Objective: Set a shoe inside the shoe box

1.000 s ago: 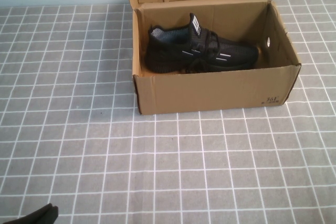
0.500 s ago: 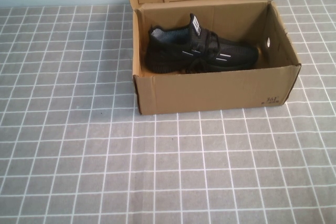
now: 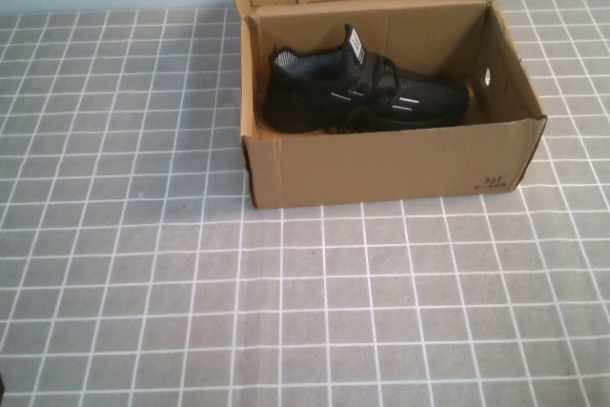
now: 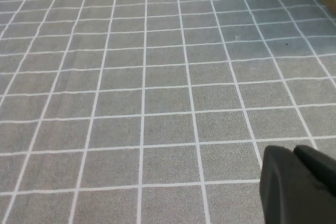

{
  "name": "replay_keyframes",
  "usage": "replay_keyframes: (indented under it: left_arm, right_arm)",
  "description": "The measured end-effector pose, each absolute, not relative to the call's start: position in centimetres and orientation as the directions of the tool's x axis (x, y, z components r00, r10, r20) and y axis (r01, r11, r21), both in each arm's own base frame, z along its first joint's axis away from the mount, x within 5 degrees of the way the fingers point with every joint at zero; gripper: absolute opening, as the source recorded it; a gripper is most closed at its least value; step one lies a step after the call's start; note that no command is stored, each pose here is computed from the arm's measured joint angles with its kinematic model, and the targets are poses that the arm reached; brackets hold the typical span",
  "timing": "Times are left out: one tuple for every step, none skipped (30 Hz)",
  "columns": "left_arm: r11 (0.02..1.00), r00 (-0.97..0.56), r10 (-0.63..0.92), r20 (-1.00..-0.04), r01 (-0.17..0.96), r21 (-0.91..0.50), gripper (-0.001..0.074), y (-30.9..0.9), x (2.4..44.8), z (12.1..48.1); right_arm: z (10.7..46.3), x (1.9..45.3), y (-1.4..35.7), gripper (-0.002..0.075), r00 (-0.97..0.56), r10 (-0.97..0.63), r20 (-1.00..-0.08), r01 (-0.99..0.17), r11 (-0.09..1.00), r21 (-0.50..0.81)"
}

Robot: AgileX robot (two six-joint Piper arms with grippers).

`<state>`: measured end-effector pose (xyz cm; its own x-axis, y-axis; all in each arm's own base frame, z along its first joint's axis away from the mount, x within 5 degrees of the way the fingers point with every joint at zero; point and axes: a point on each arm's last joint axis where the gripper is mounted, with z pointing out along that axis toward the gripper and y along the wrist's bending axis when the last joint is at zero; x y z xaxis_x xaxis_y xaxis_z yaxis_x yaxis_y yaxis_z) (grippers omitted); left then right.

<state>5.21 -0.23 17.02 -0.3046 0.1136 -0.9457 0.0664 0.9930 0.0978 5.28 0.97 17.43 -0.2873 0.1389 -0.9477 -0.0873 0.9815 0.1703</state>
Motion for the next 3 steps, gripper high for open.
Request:
replay_keyframes:
  left_arm:
    - [0.994,-0.305,0.108,-0.946,0.065,0.093,-0.0001,-0.23,5.21,17.03]
    - [0.994,-0.305,0.106,-0.946,0.064,0.091,-0.0001,-0.23,5.21,17.03]
    - [0.994,-0.305,0.108,-0.946,0.064,0.093,-0.0001,-0.23,5.21,17.02]
  right_arm:
    - [17.43,5.28,0.97,-0.0016,-0.287,0.139,-0.948,-0.087,0.982,0.170]
    - [17.43,5.28,0.97,-0.0016,-0.287,0.139,-0.948,-0.087,0.982,0.170]
    - [17.43,5.28,0.97,-0.0016,-0.287,0.139,-0.948,-0.087,0.982,0.170]
